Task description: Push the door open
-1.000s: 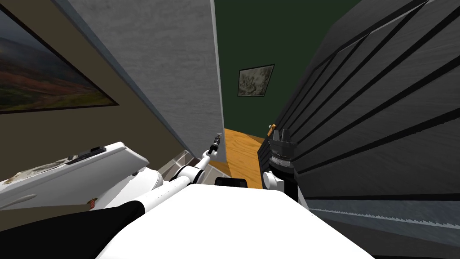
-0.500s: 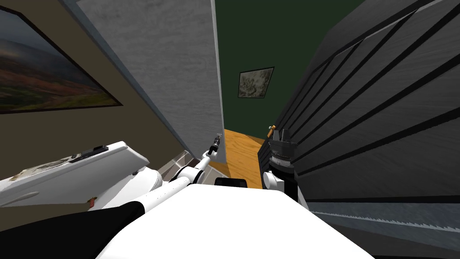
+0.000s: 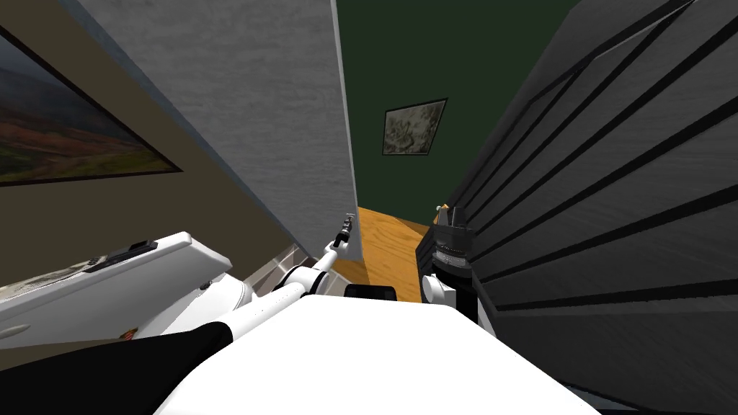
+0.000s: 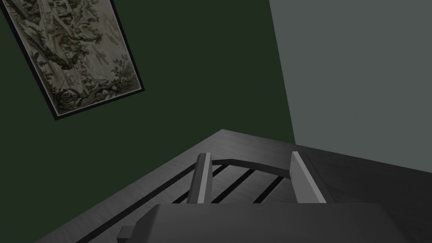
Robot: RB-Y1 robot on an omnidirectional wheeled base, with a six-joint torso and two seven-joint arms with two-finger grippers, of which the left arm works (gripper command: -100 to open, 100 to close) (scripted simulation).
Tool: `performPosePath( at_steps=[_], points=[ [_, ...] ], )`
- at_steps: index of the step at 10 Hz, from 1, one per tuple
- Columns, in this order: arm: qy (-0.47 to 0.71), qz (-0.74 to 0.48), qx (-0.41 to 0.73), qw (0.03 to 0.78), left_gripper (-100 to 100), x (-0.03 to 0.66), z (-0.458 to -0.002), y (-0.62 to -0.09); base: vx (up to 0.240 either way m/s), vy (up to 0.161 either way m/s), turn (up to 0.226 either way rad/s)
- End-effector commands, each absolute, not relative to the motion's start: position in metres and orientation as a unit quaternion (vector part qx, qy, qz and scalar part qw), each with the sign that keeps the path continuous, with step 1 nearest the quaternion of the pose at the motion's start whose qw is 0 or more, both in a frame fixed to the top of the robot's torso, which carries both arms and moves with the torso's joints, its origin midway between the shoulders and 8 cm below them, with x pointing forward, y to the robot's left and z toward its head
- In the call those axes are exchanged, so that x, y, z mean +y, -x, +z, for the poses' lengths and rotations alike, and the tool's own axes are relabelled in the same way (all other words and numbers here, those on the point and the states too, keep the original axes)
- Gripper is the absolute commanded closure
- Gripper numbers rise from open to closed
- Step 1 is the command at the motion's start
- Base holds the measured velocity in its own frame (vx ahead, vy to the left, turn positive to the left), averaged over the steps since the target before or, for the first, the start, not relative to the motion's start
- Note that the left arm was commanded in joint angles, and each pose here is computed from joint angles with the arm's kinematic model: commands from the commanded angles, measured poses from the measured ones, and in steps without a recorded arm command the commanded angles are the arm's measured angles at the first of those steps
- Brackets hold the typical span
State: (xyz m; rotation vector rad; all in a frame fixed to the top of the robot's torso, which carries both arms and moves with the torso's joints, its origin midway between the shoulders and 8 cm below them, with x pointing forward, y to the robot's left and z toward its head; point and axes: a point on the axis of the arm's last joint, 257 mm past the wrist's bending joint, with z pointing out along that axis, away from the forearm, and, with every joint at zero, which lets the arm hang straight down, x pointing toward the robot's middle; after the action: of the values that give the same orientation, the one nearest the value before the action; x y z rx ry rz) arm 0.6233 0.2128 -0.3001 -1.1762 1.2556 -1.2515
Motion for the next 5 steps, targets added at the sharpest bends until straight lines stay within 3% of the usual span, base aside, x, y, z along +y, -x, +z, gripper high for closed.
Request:
performPosePath(
  at_steps=[1, 5],
  points=[
    [0.486, -0.508, 0.508, 0.498, 100, 0.227, -0.295, -0.626, 0.168, -0.095, 0.065],
    [0.496, -0.496, 0.497, 0.511, 100, 0.244, -0.293, -0.627, 0.187, -0.094, 0.098]
  ],
)
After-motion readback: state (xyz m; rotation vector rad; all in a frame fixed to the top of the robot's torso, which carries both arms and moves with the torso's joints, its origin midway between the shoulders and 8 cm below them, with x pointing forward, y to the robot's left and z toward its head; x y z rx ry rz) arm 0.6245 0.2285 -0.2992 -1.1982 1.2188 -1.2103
